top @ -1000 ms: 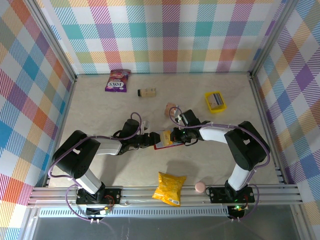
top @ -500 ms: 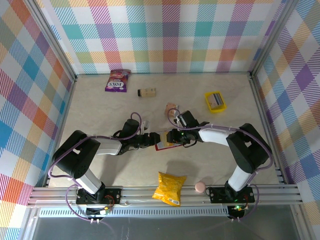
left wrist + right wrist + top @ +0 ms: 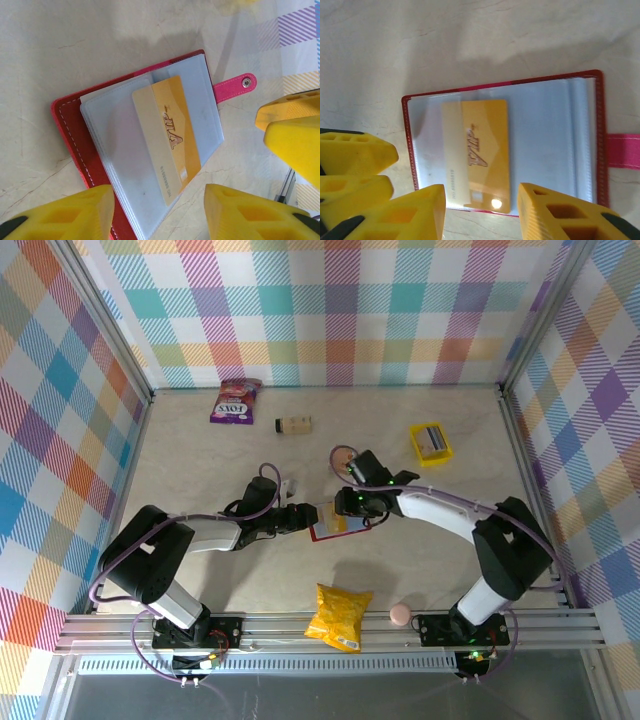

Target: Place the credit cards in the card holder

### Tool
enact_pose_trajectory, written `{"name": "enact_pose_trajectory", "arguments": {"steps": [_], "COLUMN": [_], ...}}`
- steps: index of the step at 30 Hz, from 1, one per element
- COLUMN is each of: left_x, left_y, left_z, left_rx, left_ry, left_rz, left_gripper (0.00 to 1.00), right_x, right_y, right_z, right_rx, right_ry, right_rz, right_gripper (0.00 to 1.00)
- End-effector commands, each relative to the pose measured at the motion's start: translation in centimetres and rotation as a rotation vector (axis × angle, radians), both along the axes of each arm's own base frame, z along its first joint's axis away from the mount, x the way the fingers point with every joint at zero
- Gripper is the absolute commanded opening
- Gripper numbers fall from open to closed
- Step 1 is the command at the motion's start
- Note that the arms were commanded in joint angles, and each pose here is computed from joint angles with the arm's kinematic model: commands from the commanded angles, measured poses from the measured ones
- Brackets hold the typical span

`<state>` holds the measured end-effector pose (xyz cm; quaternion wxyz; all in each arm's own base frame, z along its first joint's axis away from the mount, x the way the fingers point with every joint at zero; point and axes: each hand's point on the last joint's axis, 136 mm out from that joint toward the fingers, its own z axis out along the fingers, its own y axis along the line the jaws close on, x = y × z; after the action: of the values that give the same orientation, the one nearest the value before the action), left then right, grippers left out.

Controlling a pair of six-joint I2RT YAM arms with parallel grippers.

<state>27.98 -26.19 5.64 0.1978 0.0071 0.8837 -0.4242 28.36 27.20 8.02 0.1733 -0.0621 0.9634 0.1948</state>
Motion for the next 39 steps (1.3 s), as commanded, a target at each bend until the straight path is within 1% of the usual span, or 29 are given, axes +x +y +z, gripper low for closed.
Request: {"name": "enact_pose_trajectory", "arguments": {"steps": [1, 5, 8, 14, 20, 33, 39], "left_x": [0.2, 0.3, 0.4, 0.3, 0.2, 0.1, 0.1], "left_y": [0.0, 0.4, 1.0, 0.7, 0.3, -0.1, -0.1], "left_z": [0.6, 0.6, -0.1, -0.3, 0.0, -0.1, -0.2], "left_rx": [0.01, 0.031, 0.087, 0.1, 0.076, 0.061, 0.066], "left_ry": [-0.024, -0.028, -0.012, -0.013, -0.024, -0.016, -0.005], "left_rz": [0.002, 0.019, 0.042, 0.026, 0.007, -0.006, -0.009], "left_gripper": [0.46, 0.42, 0.38, 0.38, 0.38, 0.37, 0.37], "right_x": [-0.6, 0.0, 0.3, 0.8, 1.2, 1.5, 1.5], "right_y": [-0.4, 0.0, -0.2, 0.6, 0.5, 1.2, 1.7], "right_z": [-1.6, -2.1, -2.5, -3.1, -3.5, -4.4, -4.5], "right_rx": [-0.097, -0.122, -0.157, -0.168, -0.196, -0.2, -0.181], "right_ry": [0.055, 0.067, 0.073, 0.081, 0.08, 0.096, 0.108], "right_rz": [-0.005, -0.002, 0.002, 0.039, 0.048, 0.065, 0.077], "right_gripper": [0.42, 0.41, 0.41, 0.39, 0.38, 0.37, 0.36]}}
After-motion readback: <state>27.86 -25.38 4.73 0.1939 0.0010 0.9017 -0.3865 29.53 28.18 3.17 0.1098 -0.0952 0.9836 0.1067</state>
